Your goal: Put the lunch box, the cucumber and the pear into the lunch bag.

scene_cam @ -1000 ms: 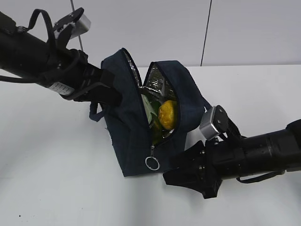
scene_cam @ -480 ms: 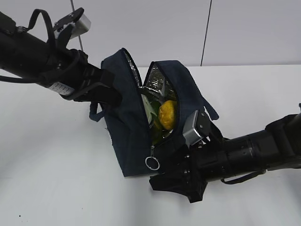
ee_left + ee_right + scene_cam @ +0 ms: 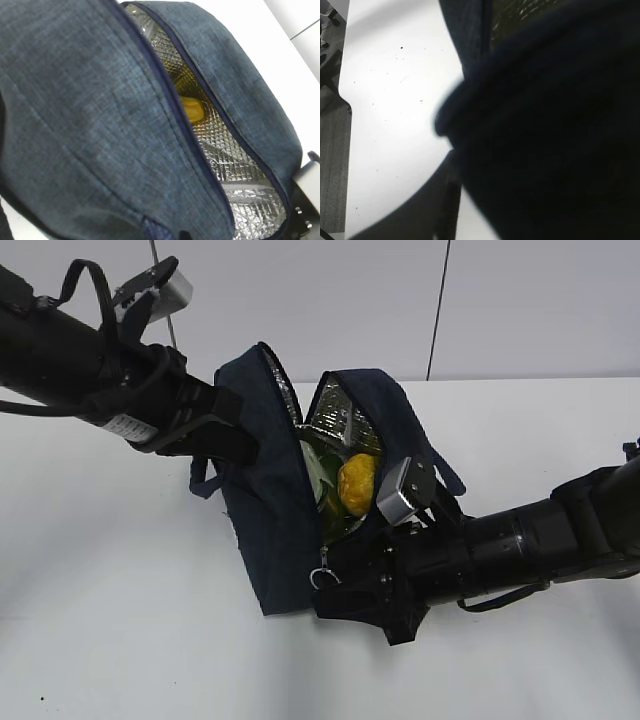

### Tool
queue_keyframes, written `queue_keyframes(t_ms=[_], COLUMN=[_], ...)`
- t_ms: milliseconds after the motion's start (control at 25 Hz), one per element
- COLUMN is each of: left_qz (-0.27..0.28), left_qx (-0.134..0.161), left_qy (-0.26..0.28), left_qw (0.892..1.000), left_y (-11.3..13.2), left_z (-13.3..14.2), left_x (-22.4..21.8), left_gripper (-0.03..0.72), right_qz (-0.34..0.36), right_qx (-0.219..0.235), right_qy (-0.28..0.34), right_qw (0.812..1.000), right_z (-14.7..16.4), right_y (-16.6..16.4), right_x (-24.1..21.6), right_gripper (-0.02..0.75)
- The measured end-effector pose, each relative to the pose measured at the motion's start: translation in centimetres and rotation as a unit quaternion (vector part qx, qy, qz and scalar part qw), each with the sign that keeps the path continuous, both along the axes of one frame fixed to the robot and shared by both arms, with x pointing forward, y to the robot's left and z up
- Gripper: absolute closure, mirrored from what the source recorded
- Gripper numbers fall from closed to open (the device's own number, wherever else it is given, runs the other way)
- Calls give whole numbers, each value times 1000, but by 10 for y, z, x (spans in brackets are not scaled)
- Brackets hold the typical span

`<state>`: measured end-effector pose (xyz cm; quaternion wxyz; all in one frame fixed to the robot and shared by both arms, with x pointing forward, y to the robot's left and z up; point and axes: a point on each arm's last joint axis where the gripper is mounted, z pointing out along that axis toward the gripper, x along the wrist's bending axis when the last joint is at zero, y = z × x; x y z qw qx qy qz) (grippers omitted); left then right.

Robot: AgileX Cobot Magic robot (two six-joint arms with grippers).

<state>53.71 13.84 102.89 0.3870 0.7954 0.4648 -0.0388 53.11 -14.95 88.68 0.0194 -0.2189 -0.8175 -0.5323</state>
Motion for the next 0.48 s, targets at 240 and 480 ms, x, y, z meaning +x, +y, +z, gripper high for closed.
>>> queue_keyframes(t_ms=[240, 480], left_qz=[0, -2], left_qx=[0, 5], left_qy=[0, -2], left_qw=[1000, 1000], left_y=[0, 0], left_z=[0, 0], left_x=[0, 0], left_gripper=[687, 687], right_qz=[-6, -7], right_qx=[-2, 21], right_qy=[8, 31], right_qw=[1000, 999], right_z=[-1, 2], right_y=[0, 1], right_x=[0, -1], right_gripper=[701, 732])
